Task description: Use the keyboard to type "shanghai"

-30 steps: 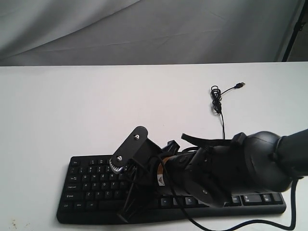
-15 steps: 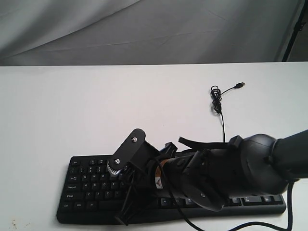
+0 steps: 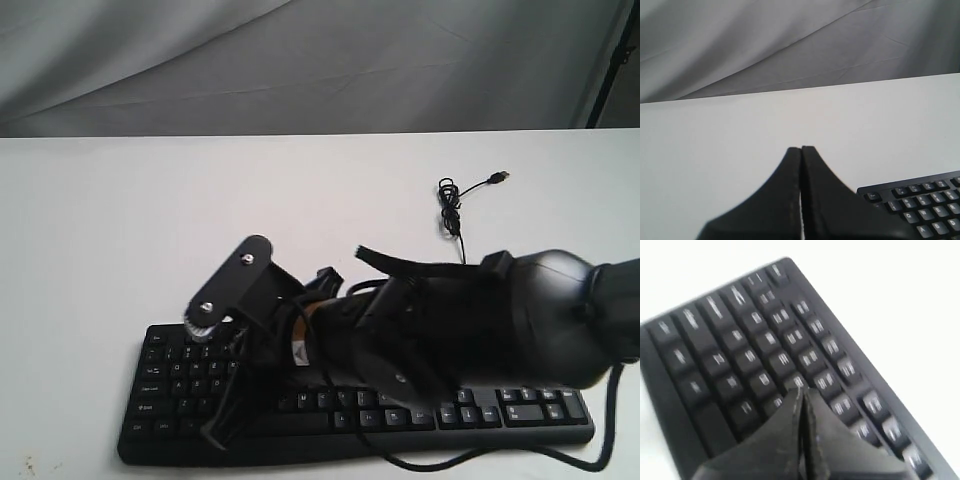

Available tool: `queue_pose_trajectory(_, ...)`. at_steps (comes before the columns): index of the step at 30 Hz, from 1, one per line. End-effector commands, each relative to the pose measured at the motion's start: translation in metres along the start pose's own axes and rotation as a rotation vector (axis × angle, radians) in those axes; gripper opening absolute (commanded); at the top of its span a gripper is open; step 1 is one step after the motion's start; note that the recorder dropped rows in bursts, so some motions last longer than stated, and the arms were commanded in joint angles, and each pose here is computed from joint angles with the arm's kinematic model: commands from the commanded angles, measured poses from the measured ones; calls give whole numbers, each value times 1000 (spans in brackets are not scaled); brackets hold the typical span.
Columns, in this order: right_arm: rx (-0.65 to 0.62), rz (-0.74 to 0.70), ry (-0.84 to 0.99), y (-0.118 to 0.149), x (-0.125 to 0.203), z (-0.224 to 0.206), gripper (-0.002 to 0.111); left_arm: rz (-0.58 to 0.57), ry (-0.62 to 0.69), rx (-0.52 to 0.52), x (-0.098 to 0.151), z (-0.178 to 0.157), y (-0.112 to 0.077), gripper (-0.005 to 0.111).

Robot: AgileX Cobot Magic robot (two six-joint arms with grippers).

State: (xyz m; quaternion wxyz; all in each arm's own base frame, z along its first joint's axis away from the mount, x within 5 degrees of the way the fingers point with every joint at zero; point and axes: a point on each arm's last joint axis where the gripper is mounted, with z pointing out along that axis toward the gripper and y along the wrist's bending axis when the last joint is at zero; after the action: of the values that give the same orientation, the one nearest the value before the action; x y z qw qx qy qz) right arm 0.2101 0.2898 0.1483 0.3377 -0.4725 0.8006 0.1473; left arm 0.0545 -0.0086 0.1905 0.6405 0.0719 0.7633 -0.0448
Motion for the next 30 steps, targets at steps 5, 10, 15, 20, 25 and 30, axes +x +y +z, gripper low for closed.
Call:
queue_pose_trajectory(5, -52, -100, -10, 29, -38, 36, 0, 2, -5, 2, 1, 0, 0, 0)
queue_pose_trajectory(10, -60, -107, -14, 35, -35, 51, 0, 2, -5, 2, 1, 0, 0, 0)
queue_pose_trajectory(15, -58, -98, -26, 33, -34, 54, 0, 2, -5, 2, 1, 0, 0, 0)
queue_pose_trajectory(20, -56, -96, -25, 32, -32, 57, 0, 2, -5, 2, 1, 0, 0, 0)
queue_pose_trajectory(25, -55, -93, -22, 31, -29, 62, 0, 2, -5, 2, 1, 0, 0, 0)
queue_pose_trajectory(30, -53, -92, -27, 31, -29, 62, 0, 2, -5, 2, 1, 0, 0, 0)
